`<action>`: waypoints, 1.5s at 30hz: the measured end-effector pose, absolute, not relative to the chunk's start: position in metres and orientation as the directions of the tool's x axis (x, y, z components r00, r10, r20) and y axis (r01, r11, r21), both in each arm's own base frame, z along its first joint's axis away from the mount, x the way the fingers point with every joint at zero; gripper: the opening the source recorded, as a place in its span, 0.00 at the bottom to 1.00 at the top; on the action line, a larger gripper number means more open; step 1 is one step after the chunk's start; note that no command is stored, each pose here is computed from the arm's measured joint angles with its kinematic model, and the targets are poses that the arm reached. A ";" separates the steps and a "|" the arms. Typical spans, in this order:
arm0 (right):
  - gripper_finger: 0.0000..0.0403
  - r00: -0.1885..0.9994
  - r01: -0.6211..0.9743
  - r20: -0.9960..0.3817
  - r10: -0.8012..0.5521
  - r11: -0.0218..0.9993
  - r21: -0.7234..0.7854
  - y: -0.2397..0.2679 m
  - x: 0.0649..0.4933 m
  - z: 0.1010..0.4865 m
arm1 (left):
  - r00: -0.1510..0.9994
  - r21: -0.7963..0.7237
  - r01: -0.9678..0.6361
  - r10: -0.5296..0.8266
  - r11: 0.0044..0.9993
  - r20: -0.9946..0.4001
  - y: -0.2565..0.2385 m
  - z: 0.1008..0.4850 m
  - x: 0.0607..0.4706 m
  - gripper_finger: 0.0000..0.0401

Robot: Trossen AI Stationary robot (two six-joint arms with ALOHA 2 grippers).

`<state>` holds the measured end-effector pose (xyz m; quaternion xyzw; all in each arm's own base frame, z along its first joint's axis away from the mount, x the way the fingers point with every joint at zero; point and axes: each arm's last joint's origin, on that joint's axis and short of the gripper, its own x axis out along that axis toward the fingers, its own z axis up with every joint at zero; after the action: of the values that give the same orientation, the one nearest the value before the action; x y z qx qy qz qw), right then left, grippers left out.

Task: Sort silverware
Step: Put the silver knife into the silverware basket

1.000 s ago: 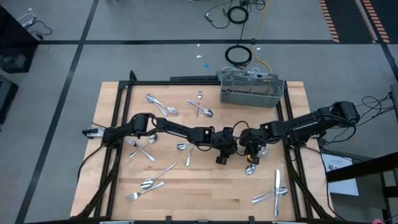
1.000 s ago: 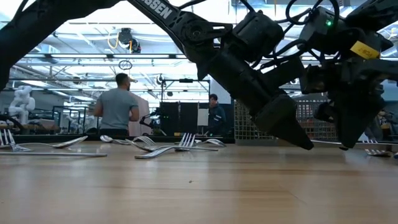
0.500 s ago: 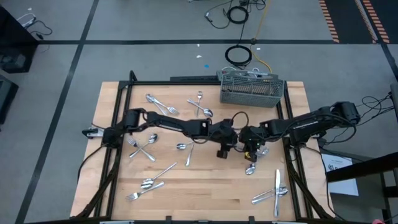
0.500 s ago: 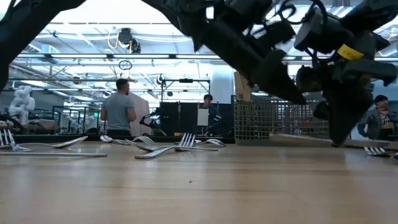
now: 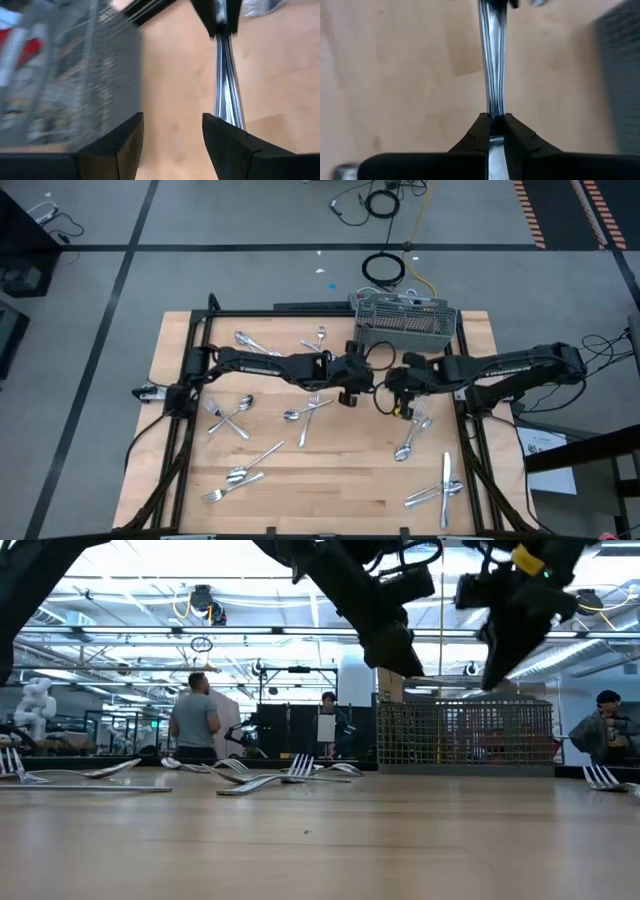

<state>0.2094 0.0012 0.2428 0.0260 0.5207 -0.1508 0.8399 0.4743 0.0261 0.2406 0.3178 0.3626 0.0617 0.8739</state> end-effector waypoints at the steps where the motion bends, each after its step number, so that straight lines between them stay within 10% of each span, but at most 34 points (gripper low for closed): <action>1: 0.03 0.408 0.281 -0.876 -0.256 0.948 -0.146 0.000 0.209 0.249 | 0.721 0.627 0.109 0.373 0.772 -0.584 0.028 0.244 0.472 0.52; 13: 0.03 0.400 0.317 -0.824 -0.400 0.905 -0.285 -0.010 0.205 0.308 | 0.835 0.540 -0.069 0.345 0.839 -0.429 0.057 0.351 0.418 0.52; 22: 0.03 0.474 0.390 -0.843 -0.254 0.919 -0.058 -0.012 0.203 0.344 | 0.915 0.527 -0.111 0.293 0.842 -0.276 0.048 0.420 0.366 0.52; 33: 0.03 0.592 0.406 -0.802 -0.080 0.889 0.210 -0.021 0.192 0.394 | 0.904 0.526 0.077 0.164 0.847 -0.396 0.042 0.399 0.374 0.52; 45: 0.03 0.577 0.437 -0.816 -0.041 0.860 0.265 -0.033 0.198 0.390 | 0.908 0.789 0.207 0.187 0.579 -0.375 0.013 0.357 0.424 0.52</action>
<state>0.1984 -0.0331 0.3898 0.2254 0.4383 -0.1391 0.8589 0.4243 0.0127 0.3567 0.4588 0.2145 -0.0058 0.8623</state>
